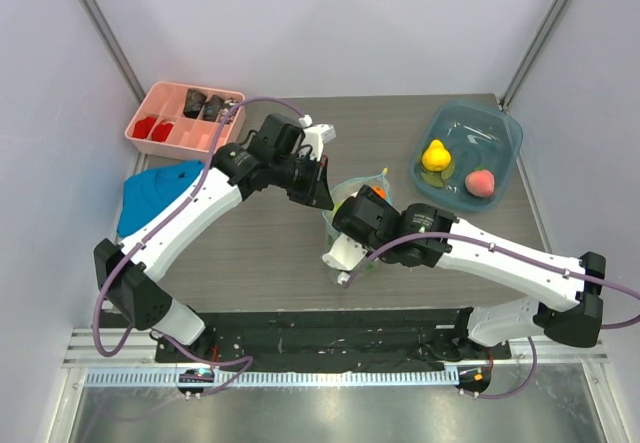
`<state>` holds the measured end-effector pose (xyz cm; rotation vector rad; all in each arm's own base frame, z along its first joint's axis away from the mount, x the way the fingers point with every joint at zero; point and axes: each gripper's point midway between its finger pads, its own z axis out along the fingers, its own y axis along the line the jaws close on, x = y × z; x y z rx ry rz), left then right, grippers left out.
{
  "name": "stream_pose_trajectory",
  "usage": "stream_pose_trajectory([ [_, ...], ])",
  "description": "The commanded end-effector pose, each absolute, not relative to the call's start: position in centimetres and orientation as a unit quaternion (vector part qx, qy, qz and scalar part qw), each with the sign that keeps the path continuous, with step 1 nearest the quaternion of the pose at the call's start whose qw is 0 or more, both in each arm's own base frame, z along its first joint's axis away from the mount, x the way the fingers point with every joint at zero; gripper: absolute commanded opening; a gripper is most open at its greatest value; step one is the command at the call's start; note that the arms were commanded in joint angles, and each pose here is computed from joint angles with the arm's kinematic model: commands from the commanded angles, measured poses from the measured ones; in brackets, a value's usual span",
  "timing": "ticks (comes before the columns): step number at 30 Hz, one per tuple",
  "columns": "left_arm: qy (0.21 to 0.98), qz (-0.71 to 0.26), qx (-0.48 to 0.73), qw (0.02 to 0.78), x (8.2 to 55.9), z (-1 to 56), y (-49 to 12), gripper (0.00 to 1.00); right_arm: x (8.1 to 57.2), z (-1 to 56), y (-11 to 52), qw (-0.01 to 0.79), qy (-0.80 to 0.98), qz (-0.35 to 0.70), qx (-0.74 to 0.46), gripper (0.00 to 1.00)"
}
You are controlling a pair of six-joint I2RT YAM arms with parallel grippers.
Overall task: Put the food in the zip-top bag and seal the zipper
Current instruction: Place the fake fruit in the zipper food storage bag.
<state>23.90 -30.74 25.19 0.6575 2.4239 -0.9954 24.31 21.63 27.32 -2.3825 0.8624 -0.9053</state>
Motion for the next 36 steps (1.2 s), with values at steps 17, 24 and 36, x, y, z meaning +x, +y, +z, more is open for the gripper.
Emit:
stream_pose_trajectory([
  [17, 0.861, -0.376, 0.243, 0.241, 24.5, 27.3, -31.4, 0.0, 24.4, 27.1, 21.3, 0.201, 0.376, -0.334, -0.84, 0.37],
  [24, 0.86, -0.377, 0.244, 0.242, 24.5, 27.3, -31.4, 0.0, 22.8, 28.1, 23.1, 0.271, 0.321, -0.282, -0.862, 0.87],
  [36, 0.859, -0.378, 0.244, 0.243, 24.5, 27.4, -31.4, 0.0, 22.1, 33.3, 22.7, 0.398, 0.436, -0.193, -0.783, 0.89],
])
